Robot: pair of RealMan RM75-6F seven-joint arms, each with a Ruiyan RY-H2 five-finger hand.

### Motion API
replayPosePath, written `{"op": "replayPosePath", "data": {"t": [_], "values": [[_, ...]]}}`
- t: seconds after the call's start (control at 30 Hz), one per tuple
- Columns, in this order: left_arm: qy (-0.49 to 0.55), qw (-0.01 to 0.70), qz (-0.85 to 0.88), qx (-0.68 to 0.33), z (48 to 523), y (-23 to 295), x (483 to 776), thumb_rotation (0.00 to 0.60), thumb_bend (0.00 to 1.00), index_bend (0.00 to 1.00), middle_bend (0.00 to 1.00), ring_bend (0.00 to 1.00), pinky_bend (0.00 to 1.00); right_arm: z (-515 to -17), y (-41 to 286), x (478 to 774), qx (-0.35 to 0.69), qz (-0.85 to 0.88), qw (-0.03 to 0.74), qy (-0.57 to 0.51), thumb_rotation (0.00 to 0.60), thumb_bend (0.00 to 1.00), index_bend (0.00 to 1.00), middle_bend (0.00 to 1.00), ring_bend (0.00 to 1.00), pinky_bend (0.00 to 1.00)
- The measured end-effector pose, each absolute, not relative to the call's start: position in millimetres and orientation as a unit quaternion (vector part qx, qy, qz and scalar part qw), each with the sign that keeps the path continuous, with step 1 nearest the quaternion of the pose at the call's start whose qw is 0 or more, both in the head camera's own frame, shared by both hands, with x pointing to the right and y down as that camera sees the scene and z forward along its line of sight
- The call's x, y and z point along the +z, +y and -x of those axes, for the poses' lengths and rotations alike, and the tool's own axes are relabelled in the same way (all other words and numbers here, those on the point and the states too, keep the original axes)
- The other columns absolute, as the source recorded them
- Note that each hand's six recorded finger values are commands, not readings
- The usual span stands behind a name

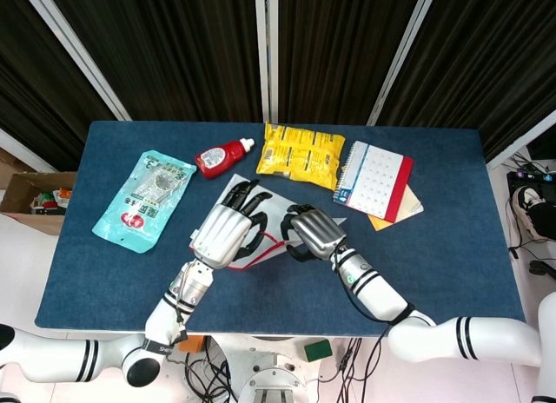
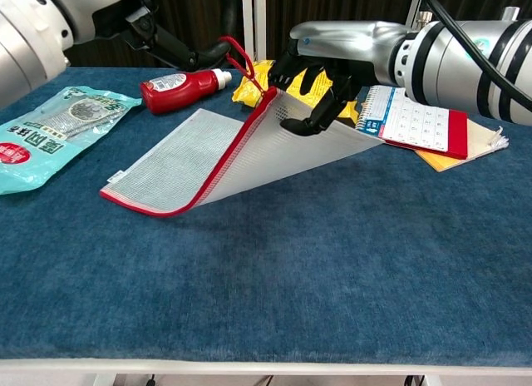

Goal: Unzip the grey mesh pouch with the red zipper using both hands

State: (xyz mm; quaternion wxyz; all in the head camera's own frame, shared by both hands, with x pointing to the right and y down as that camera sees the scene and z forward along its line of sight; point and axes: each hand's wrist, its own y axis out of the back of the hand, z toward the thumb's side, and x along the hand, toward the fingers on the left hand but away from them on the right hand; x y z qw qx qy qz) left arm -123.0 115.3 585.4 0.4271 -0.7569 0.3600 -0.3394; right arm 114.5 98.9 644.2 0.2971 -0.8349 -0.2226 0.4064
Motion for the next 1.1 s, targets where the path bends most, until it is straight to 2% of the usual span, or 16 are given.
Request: {"op": "replayPosePath", "data": {"t": [0.13,0.3,0.5,0.7,1.1], "values": [[0.372,0.416,0.757,-0.34,130.1,117.1,585.8,0.6,0.45,0.62,0.21,0.04,0.12,-109.1,93.9,643.2,0.398,0.837,0.285,-0.244,0.6,0.48,0.81,0.52,0.24,0.29],[0.391,0.375,0.77,-0.337,139.6,123.4,590.3,0.6,0.46,0.62,0.21,0.04,0.12,-106.9,89.6,641.4,0.388,0.84,0.27,-0.266,0.6,0.48,0.86,0.54,0.25,0.3],[0.424,0.294,0.793,-0.323,150.7,131.9,600.5,0.6,0.46,0.62,0.2,0.04,0.12,-106.2,85.9,638.9,0.38,0.844,0.256,-0.278,0.6,0.48,0.88,0.55,0.25,0.3],[0.438,0.253,0.798,-0.328,159.1,136.4,616.7,0.6,0.46,0.62,0.2,0.04,0.12,-104.8,83.2,635.5,0.377,0.848,0.248,-0.278,0.6,0.48,0.91,0.57,0.25,0.31],[0.433,0.225,0.805,-0.337,159.9,141.3,631.7,0.6,0.46,0.62,0.2,0.04,0.12,-105.2,79.8,629.8,0.366,0.849,0.244,-0.293,0.6,0.48,0.93,0.58,0.26,0.33]]}}
